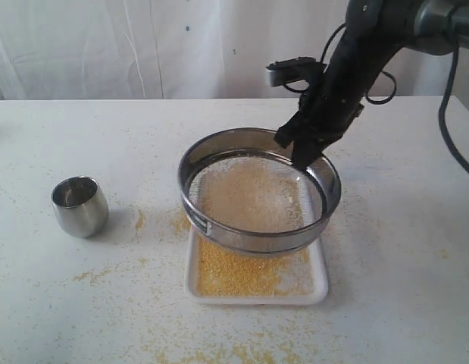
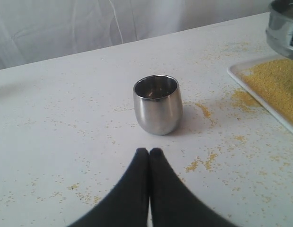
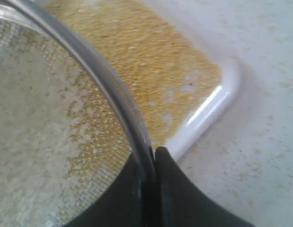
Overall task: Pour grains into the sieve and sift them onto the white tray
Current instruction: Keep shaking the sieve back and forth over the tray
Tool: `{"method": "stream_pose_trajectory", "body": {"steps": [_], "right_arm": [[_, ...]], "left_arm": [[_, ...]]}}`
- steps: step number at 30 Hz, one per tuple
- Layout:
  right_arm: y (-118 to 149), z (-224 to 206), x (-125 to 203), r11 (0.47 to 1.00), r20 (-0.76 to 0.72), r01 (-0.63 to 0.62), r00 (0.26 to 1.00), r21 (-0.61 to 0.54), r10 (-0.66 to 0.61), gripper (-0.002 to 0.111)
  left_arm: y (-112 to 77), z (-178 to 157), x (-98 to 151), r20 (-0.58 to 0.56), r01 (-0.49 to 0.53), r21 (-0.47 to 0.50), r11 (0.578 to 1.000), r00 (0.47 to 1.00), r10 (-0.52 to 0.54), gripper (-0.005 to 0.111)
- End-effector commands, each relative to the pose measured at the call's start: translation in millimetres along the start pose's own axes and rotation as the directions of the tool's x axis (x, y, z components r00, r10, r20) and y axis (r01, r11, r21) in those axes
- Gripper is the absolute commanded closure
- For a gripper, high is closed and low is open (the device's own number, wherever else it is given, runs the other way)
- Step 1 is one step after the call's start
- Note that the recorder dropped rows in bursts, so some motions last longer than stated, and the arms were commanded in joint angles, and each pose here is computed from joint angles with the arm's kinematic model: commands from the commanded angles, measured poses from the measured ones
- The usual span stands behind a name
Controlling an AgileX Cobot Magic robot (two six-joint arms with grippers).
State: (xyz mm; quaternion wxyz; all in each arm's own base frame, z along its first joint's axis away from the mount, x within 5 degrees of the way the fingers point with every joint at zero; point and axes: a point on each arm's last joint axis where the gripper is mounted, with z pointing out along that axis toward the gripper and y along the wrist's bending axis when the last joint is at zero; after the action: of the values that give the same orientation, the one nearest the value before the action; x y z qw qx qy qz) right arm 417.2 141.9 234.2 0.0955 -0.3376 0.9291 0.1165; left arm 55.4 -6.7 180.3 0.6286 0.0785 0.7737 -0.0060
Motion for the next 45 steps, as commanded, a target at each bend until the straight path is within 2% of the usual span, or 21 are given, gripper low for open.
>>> {"method": "stream_pose_trajectory", "body": {"steps": [1,2,3,5,8,11,14,16,19,22,23,25,27,30,33,36,38,40,41,43,45], "right_arm": [[-25.4,-14.3,-0.8,0.885,0.144,-0.401,0.915,0.237,0.377,0.108],[-9.5,-11.2,-2.5,0.975,0.073,-0.197,0.979,0.097,0.191,0.108],[2.6,-10.5,-2.5,0.998,0.048,-0.059,0.997,-0.018,0.06,0.108],[14.6,-10.9,-7.1,0.974,0.123,0.188,0.977,-0.13,-0.172,0.108],[-5.0,-11.2,-3.5,0.998,0.068,-0.017,0.998,0.052,0.013,0.108],[-24.0,-15.0,-1.3,0.898,0.139,-0.376,0.925,0.228,0.352,0.108],[0.8,-11.4,-2.6,0.997,0.052,-0.081,0.995,0.004,0.08,0.108],[11.5,-12.1,-4.9,0.985,0.091,0.14,0.987,-0.098,-0.131,0.108],[-5.9,-11.8,-1.9,0.997,0.049,-0.014,0.999,0.072,0.011,0.108],[-27.4,-15.9,1.8,0.894,0.123,-0.373,0.928,0.248,0.353,0.108],[-24.1,-15.0,1.1,0.905,0.116,-0.369,0.929,0.214,0.351,0.108],[-5.5,-12.4,0.9,0.994,0.035,-0.108,0.994,0.033,0.107,0.108],[7.9,-12.5,-3.9,0.987,0.095,0.121,0.989,-0.104,-0.111,0.108],[-10.4,-12.1,-1.8,0.992,0.068,-0.098,0.993,0.081,0.093,0.108],[-29.0,-14.6,2.1,0.893,0.123,-0.379,0.925,0.244,0.36,0.108],[-1.9,-8.7,1.5,0.999,0.017,-0.04,0.999,-0.016,0.041,0.108],[9.5,-8.4,-4.9,0.985,0.093,0.129,0.989,-0.114,-0.119,0.108],[3.5,-8.6,-1.2,0.997,0.041,0.047,0.998,-0.053,-0.045,0.108],[-8.7,-9.9,-2.1,0.991,0.059,-0.106,0.993,0.077,0.102,0.108],[-22.6,-13.2,-1.1,0.915,0.12,-0.344,0.938,0.212,0.325,0.108],[-22.6,-13.2,0.5,0.924,0.098,-0.314,0.949,0.22,0.3,0.108]], "left_arm": [[0.0,-0.1,0.6,0.002,0.006,-0.002,1.0,1.0,-0.006,0.107],[0.0,-0.1,0.6,0.002,0.006,-0.002,1.0,1.0,-0.006,0.107],[0.0,-0.1,0.6,0.002,0.006,-0.002,1.0,1.0,-0.006,0.107],[0.0,-0.1,0.6,0.002,0.006,-0.002,1.0,1.0,-0.006,0.107],[0.0,-0.1,0.6,0.002,0.006,-0.002,1.0,1.0,-0.006,0.107],[0.0,-0.1,0.6,0.002,0.006,-0.002,1.0,1.0,-0.006,0.107],[0.0,-0.1,0.6,0.002,0.006,-0.002,1.0,1.0,-0.006,0.107],[0.0,-0.1,0.6,0.002,0.006,-0.002,1.0,1.0,-0.006,0.107],[0.0,-0.1,0.6,0.002,0.006,-0.002,1.0,1.0,-0.006,0.107],[0.0,-0.1,0.6,0.002,0.006,-0.002,1.0,1.0,-0.006,0.107],[0.0,-0.1,0.6,0.002,0.006,-0.002,1.0,1.0,-0.006,0.107],[0.0,-0.1,0.6,0.002,0.006,-0.002,1.0,1.0,-0.006,0.107],[0.0,-0.1,0.6,0.002,0.006,-0.002,1.0,1.0,-0.006,0.107],[0.0,-0.1,0.6,0.002,0.006,-0.002,1.0,1.0,-0.006,0.107],[0.0,-0.1,0.6,0.002,0.006,-0.002,1.0,1.0,-0.006,0.107],[0.0,-0.1,0.6,0.002,0.006,-0.002,1.0,1.0,-0.006,0.107],[0.0,-0.1,0.6,0.002,0.006,-0.002,1.0,1.0,-0.006,0.107],[0.0,-0.1,0.6,0.002,0.006,-0.002,1.0,1.0,-0.006,0.107],[0.0,-0.1,0.6,0.002,0.006,-0.002,1.0,1.0,-0.006,0.107],[0.0,-0.1,0.6,0.002,0.006,-0.002,1.0,1.0,-0.006,0.107],[0.0,-0.1,0.6,0.002,0.006,-0.002,1.0,1.0,-0.006,0.107]]}}
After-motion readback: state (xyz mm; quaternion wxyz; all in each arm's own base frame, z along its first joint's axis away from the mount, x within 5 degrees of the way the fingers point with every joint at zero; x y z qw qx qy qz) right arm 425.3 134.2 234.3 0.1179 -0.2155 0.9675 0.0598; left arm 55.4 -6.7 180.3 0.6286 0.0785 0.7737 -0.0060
